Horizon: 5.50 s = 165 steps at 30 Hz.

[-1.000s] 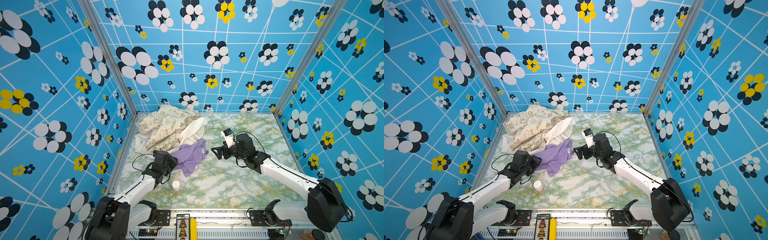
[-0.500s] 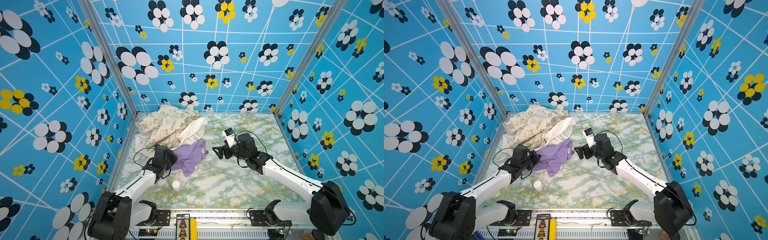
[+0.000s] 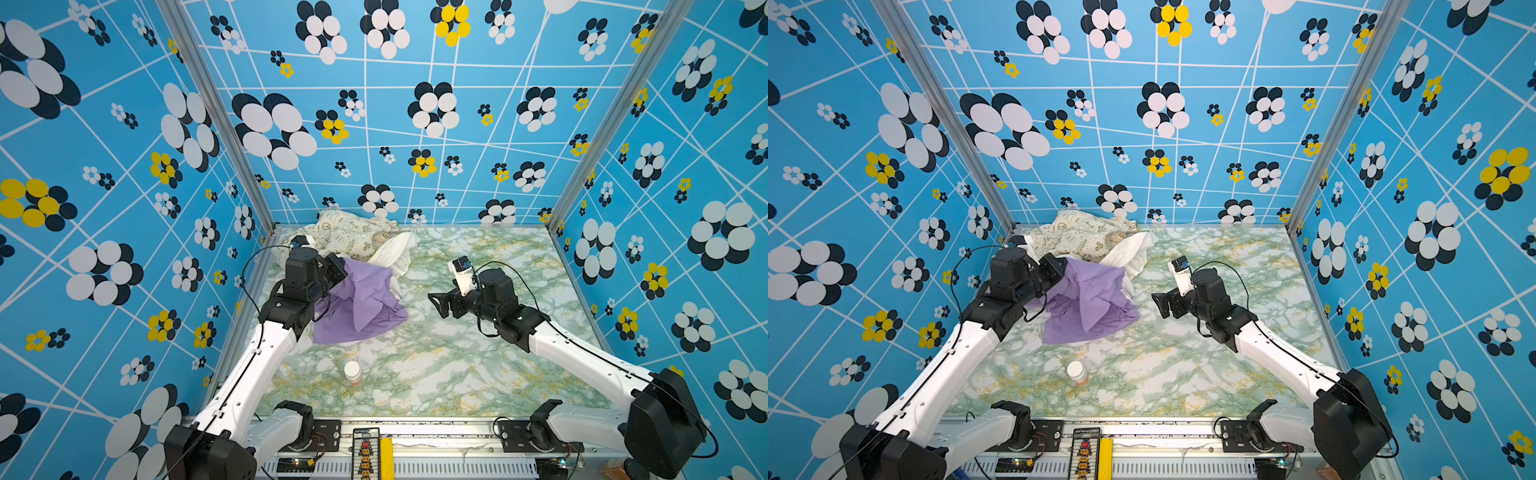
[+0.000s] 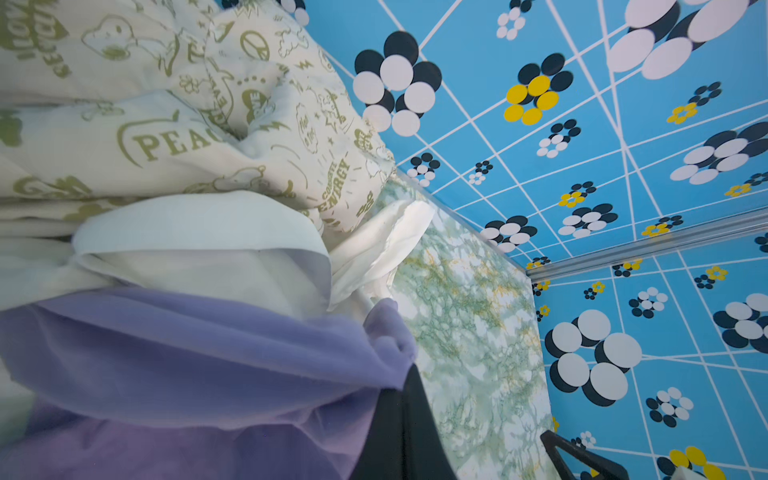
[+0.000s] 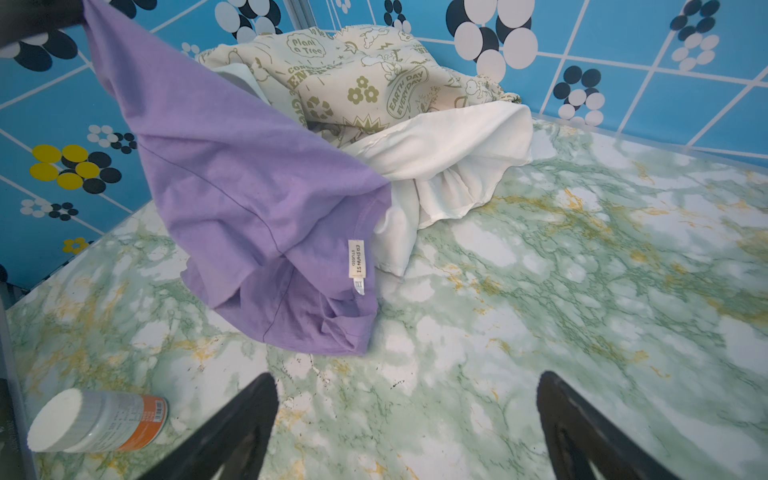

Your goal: Pick out a specific cloth from the pile

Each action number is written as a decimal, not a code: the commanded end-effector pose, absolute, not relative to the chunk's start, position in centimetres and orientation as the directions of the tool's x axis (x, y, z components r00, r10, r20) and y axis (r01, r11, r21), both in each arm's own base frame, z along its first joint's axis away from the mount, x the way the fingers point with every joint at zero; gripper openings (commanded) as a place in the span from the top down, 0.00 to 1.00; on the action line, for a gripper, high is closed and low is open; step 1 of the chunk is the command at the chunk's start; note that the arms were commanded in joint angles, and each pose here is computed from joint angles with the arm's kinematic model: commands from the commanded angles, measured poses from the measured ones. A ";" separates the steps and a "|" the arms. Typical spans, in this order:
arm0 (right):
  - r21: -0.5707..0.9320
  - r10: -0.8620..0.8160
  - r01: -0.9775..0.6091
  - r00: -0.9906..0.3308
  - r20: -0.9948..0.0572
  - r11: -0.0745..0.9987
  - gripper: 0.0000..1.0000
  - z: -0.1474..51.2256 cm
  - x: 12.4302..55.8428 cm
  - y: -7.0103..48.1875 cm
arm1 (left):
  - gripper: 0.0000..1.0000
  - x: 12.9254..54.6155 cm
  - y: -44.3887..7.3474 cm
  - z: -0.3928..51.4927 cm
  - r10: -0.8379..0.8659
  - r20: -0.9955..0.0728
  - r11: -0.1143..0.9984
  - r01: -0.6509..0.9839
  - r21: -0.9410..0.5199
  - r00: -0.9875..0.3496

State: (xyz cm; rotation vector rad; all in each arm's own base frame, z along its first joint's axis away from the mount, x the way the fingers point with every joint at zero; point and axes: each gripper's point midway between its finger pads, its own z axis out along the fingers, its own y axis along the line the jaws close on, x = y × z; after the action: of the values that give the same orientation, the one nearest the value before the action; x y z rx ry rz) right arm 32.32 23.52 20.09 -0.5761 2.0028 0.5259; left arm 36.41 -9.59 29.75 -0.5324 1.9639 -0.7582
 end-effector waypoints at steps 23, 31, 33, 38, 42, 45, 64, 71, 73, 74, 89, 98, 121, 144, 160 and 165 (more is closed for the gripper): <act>0.084 -0.167 -0.560 -0.382 -0.909 0.825 0.01 21.5 31.5 21.9 | 1.00 37.9 -2.4 55.2 -0.575 -0.818 0.815 0.081 -0.573 0.004; 0.100 -0.117 -0.523 -0.365 -0.924 0.846 0.01 23.5 31.7 21.1 | 1.00 38.4 -4.6 59.5 -0.628 -0.777 0.766 0.204 -0.610 0.034; 0.104 -0.107 -0.512 -0.365 -0.925 0.852 0.01 24.1 31.7 20.7 | 1.00 38.7 -6.1 60.1 -0.622 -0.783 0.763 0.244 -0.599 0.021; 0.100 -0.082 -0.468 -0.354 -0.932 0.878 0.01 26.1 31.8 18.8 | 1.00 39.3 -11.3 60.6 -0.568 -0.822 0.770 0.332 -0.545 -0.032; 0.131 -0.015 -0.401 -0.343 -0.939 0.907 0.01 27.6 32.1 16.2 | 1.00 39.4 -16.5 60.7 -0.521 -0.850 0.756 0.421 -0.502 -0.079; 0.159 0.041 -0.338 -0.330 -0.943 0.928 0.01 28.5 32.3 14.0 | 1.00 39.1 -20.7 60.4 -0.466 -0.876 0.738 0.492 -0.462 -0.123; 0.279 0.240 -0.076 -0.333 -0.912 0.957 0.01 27.8 33.0 7.7 | 0.45 35.2 -40.7 31.8 0.182 -0.902 0.666 0.724 -0.180 -0.392; 0.317 0.219 -0.209 -0.387 -0.896 0.925 0.01 26.9 33.4 10.6 | 0.01 34.3 -32.7 34.0 0.069 -0.950 0.777 0.613 -0.139 -0.303; 0.340 0.219 -0.259 -0.403 -0.889 0.904 0.01 26.8 33.6 11.7 | 0.01 34.0 -29.9 34.5 0.040 -0.954 0.809 0.570 -0.144 -0.298; 0.353 0.217 -0.282 -0.417 -0.883 0.892 0.01 26.6 33.7 12.4 | 0.01 33.8 -28.3 34.5 0.032 -0.952 0.828 0.542 -0.144 -0.303; 0.074 -0.388 -0.618 -0.577 -0.719 0.783 0.01 18.1 31.7 23.3 | 0.01 28.0 -14.8 30.6 -0.154 -0.902 0.917 0.281 -0.283 -0.404; 0.039 -0.588 -0.712 -0.608 -0.533 0.701 0.01 12.0 30.0 26.2 | 0.01 25.8 -12.7 29.0 -0.232 -0.876 0.905 0.236 -0.354 -0.422; 0.013 -0.418 -0.445 -0.850 -0.321 0.895 0.64 3.5 33.6 23.3 | 0.01 25.2 -12.2 29.0 -0.273 -0.872 0.894 0.229 -0.386 -0.406; 0.115 0.020 -0.190 -0.438 -0.899 0.975 1.00 32.2 43.9 12.1 | 0.01 25.3 -12.1 28.9 -0.285 -0.874 0.891 0.228 -0.393 -0.393; 0.148 0.127 -0.163 -0.136 -0.983 0.975 1.00 51.2 51.7 7.5 | 0.01 25.7 -12.1 28.6 -0.277 -0.879 0.897 0.225 -0.382 -0.388; 0.103 0.081 -0.115 -0.180 -0.980 0.988 1.00 49.0 54.0 5.0 | 0.01 25.8 -12.1 28.5 -0.285 -0.879 0.893 0.226 -0.388 -0.382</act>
State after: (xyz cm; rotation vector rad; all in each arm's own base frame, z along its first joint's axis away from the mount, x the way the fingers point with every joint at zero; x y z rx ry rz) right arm 52.92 6.49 50.77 -0.0172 1.6917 0.2112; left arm 25.59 -12.28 28.77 -0.0366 1.8980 -0.5442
